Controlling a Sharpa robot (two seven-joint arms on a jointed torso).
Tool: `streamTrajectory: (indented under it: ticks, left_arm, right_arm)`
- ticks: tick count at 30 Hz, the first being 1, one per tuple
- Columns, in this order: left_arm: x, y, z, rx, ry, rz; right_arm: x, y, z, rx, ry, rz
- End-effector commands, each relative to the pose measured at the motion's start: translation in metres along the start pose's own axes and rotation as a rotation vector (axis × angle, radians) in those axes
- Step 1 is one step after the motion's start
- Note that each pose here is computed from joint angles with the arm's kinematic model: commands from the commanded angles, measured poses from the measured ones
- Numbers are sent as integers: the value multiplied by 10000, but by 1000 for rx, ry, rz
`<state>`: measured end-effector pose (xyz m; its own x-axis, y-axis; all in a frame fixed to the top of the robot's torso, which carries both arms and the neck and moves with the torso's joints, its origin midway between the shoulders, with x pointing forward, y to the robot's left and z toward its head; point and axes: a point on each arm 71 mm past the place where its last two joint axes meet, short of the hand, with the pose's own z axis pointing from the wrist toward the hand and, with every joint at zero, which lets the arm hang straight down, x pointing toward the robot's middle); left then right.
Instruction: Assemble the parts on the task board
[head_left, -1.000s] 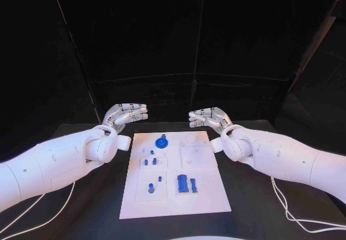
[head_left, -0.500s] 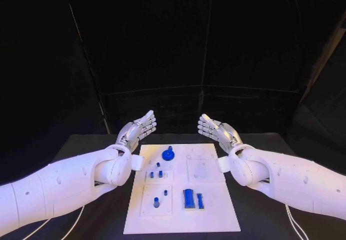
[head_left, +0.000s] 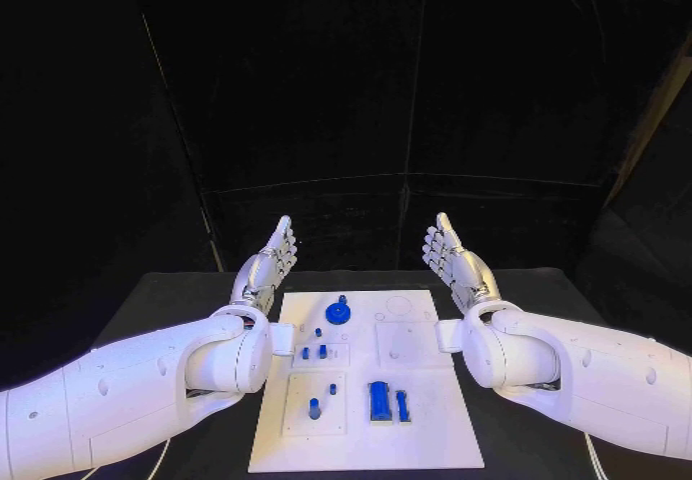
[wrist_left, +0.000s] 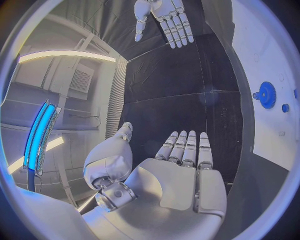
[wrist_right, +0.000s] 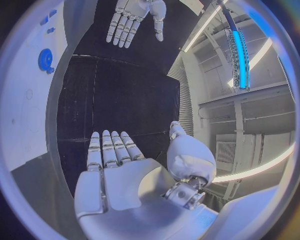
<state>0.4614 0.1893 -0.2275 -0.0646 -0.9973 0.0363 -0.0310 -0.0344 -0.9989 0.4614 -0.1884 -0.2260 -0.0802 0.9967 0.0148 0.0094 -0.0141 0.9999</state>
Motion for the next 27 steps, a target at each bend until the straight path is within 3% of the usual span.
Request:
streamTrajectory:
  ticks: [1,27]
  left_arm:
    - [-30,-34,0,29,-48,26]
    - [-30,-34,0,29,-48,26]
  right_arm:
    - [-40,19,0,-8,-63,-5]
    - [-40,19,0,-8,-63,-5]
